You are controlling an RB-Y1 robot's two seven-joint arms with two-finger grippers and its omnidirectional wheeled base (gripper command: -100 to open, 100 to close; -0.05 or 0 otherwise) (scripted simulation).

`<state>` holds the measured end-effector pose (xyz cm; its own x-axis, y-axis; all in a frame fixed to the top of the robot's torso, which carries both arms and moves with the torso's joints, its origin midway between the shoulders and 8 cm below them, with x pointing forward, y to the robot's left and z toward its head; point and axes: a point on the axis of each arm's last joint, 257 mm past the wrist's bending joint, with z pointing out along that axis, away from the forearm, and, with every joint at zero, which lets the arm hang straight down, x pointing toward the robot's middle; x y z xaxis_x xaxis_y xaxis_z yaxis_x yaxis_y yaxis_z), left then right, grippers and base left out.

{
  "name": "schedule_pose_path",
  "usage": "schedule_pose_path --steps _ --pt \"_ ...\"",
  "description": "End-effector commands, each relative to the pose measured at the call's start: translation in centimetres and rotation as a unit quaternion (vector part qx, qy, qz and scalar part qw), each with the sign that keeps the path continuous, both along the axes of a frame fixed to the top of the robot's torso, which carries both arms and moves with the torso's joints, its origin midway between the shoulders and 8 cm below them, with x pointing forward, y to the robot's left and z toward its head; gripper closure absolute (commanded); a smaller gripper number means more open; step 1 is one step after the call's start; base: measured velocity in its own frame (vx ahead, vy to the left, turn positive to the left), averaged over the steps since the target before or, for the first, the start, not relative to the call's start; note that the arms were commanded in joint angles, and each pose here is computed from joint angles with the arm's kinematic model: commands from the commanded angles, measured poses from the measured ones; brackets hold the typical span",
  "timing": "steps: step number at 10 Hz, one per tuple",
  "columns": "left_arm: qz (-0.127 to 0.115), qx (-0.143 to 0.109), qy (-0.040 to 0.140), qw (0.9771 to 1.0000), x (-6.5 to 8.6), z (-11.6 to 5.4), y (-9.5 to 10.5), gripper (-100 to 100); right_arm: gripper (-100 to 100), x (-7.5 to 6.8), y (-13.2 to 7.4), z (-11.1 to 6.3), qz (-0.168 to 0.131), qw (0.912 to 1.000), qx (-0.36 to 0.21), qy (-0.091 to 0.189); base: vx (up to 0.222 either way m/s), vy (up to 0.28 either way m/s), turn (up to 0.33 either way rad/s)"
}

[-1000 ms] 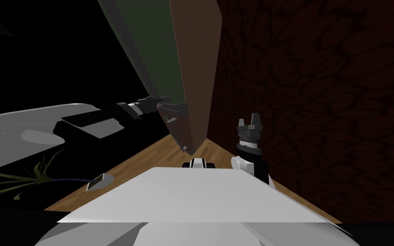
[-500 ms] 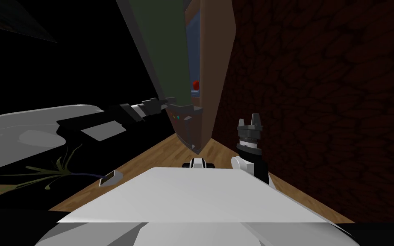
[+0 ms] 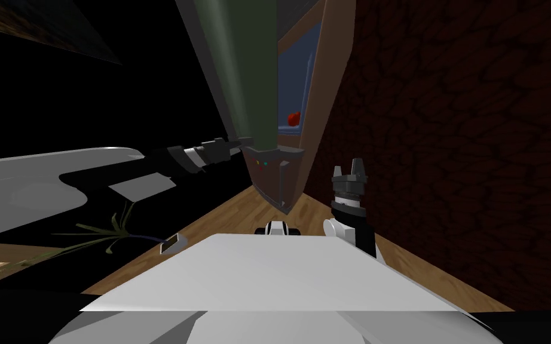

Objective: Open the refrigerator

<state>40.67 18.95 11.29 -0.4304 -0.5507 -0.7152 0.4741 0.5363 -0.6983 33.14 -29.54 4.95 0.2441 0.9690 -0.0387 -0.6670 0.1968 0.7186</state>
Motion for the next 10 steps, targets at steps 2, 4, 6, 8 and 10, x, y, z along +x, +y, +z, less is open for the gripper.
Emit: schedule_pose_path --steps 2,4,6,8,10 --pt "-0.033 -0.001 -0.006 0.9994 -1.6 0.8 -2.3 100 0 0.0 0.0 0.0 0.0 1.0 0.0 0.0 -0.021 0.334 0.019" --pt "-0.049 -0.001 -0.002 0.9988 -2.5 0.4 -3.4 100 0 0.0 0.0 0.0 0.0 1.0 0.0 0.0 -0.063 0.266 0.011" --pt "-0.069 -0.001 -0.004 0.9976 -3.5 0.5 -4.5 100 0 0.0 0.0 0.0 0.0 1.0 0.0 0.0 0.003 0.24 -0.039" --pt "-0.085 -0.001 -0.004 0.9964 -4.3 0.5 -5.4 100 0 0.0 0.0 0.0 0.0 1.0 0.0 0.0 0.029 0.246 -0.041" --pt "-0.101 -0.001 -0.003 0.9949 -5.2 0.5 -6.3 100 0 0.0 0.0 0.0 0.0 1.0 0.0 0.0 0.013 0.27 -0.04"
